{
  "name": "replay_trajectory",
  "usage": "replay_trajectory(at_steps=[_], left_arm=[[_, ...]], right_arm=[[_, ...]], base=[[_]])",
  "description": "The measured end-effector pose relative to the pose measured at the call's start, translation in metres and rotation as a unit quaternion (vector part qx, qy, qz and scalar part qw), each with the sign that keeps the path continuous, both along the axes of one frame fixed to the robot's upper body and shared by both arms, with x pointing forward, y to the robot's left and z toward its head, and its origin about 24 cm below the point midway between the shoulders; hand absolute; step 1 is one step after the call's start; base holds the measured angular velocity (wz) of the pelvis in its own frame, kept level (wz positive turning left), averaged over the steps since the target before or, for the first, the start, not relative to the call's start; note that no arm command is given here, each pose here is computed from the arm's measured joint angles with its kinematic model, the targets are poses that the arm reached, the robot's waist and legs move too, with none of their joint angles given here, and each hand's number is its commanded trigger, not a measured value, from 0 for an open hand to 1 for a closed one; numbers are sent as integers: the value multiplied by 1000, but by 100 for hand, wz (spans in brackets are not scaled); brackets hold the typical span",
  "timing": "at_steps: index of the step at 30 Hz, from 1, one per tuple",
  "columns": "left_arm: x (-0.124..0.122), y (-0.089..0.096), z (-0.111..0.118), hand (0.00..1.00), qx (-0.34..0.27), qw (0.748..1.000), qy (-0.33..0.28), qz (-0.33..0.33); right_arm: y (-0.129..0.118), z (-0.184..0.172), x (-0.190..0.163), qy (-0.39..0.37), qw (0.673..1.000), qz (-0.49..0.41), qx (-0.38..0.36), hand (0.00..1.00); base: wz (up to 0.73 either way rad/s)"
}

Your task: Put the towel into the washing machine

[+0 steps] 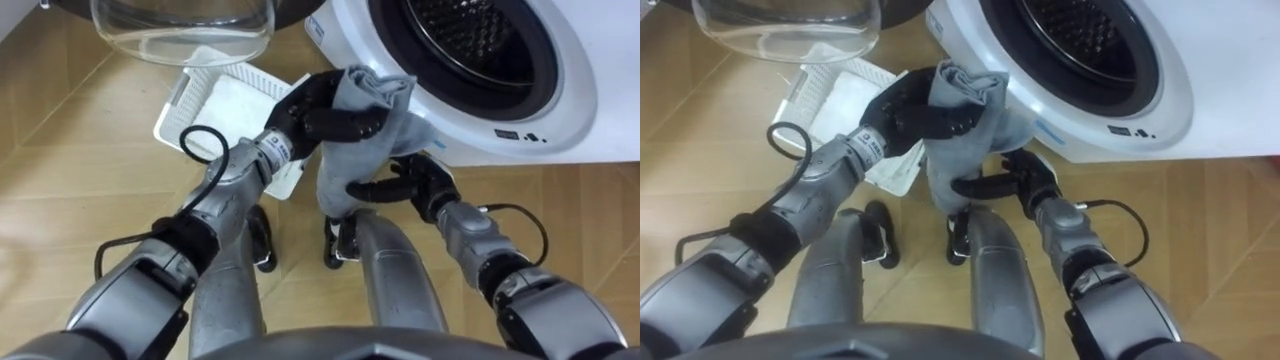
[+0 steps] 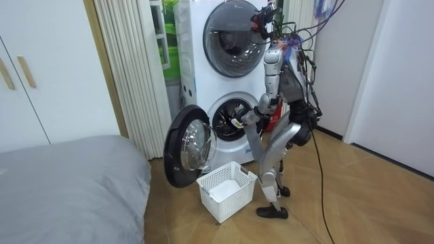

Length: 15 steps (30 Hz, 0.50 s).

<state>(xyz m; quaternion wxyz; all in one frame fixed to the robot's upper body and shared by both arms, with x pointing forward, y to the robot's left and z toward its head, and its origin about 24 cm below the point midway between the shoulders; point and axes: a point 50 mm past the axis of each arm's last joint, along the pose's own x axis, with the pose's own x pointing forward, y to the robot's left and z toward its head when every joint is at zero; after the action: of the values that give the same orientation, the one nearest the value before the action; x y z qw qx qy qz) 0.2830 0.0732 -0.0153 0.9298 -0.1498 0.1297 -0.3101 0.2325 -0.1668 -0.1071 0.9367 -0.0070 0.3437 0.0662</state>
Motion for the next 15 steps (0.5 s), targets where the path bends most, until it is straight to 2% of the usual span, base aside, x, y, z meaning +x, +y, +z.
replay_trajectory(at_steps=[8, 12, 13, 14, 15], left_arm=[[-4, -27, 5, 100, -132, 990, 50, 6], [-9, -26, 0, 100, -154, 985, 72, 15], [-11, -25, -2, 100, -160, 984, 79, 19], [-12, -24, -4, 100, -170, 981, 86, 25], [-12, -24, -4, 100, -174, 980, 90, 28]], right_arm=[[9, -5, -6, 18, 1000, 3, -9, 0], [7, -6, -7, 24, 1000, 2, -11, 2], [7, -7, -7, 25, 1000, 4, -13, 69], [7, -6, -7, 24, 1000, 8, -17, 92], [7, -6, -7, 23, 999, 10, -19, 100]], base=[[0], [1], [4], [0], [0]])
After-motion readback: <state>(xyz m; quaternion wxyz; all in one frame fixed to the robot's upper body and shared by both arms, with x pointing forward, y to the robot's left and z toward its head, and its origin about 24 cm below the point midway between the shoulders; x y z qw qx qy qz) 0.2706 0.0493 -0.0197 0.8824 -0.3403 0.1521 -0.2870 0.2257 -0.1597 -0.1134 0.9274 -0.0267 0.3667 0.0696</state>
